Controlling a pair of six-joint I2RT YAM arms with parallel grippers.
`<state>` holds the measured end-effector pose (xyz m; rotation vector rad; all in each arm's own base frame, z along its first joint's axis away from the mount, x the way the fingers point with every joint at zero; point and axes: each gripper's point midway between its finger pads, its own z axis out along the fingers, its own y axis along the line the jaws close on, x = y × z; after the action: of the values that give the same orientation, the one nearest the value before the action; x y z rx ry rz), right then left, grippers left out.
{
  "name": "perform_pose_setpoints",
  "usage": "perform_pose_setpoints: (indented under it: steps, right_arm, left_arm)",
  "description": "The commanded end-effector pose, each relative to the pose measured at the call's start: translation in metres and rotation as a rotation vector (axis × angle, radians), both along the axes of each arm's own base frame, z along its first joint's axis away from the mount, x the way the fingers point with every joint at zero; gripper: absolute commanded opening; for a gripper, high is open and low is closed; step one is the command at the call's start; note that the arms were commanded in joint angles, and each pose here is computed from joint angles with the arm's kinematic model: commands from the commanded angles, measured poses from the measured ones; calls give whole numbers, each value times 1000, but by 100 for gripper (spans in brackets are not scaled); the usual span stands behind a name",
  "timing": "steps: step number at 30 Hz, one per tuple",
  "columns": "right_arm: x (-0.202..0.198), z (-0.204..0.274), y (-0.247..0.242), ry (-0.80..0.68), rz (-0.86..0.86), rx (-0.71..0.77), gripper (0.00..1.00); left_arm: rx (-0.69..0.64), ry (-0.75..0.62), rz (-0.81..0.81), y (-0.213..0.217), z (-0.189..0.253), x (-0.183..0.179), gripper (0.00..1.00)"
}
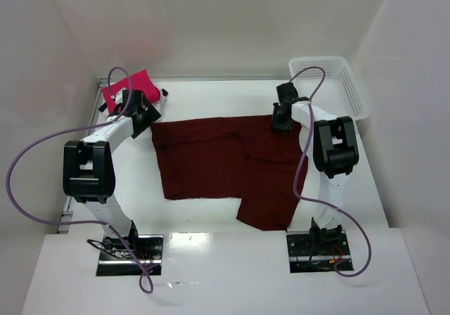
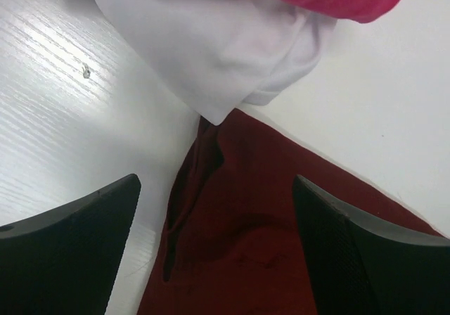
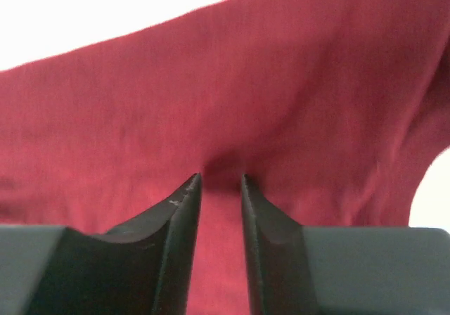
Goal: Fold and stack the t-shirts
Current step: Fold the flattened tshirt in 1/3 of the way
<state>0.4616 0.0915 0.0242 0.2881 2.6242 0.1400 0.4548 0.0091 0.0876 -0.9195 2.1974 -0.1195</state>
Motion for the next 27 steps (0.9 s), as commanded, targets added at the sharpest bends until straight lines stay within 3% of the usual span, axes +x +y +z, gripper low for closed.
perform_pose_setpoints:
  steps: [1,5,7,12,19,27]
  right_arm:
    - [-7,55,12,-59,28,52,39]
    - [0,93,33,-141,77,108,60]
    - [-1,100,44,-153,95,127,63]
    - [-5,104,54,-168,109,138,64]
    - [-18,99,55,-162,111,157,49]
    - [-21,92,52,-163,106,150,49]
  left_arm:
    - [-1,-99,-52,-1,27,26,93]
    - [6,-86,-115,-7,27,15,84]
    - [11,-71,-133,-8,22,9,75]
    - [99,12,-207,-25,2,3,52]
    - [114,57,-250,-47,-14,5,22]
    - [136,183,-209,-41,-60,-6,13]
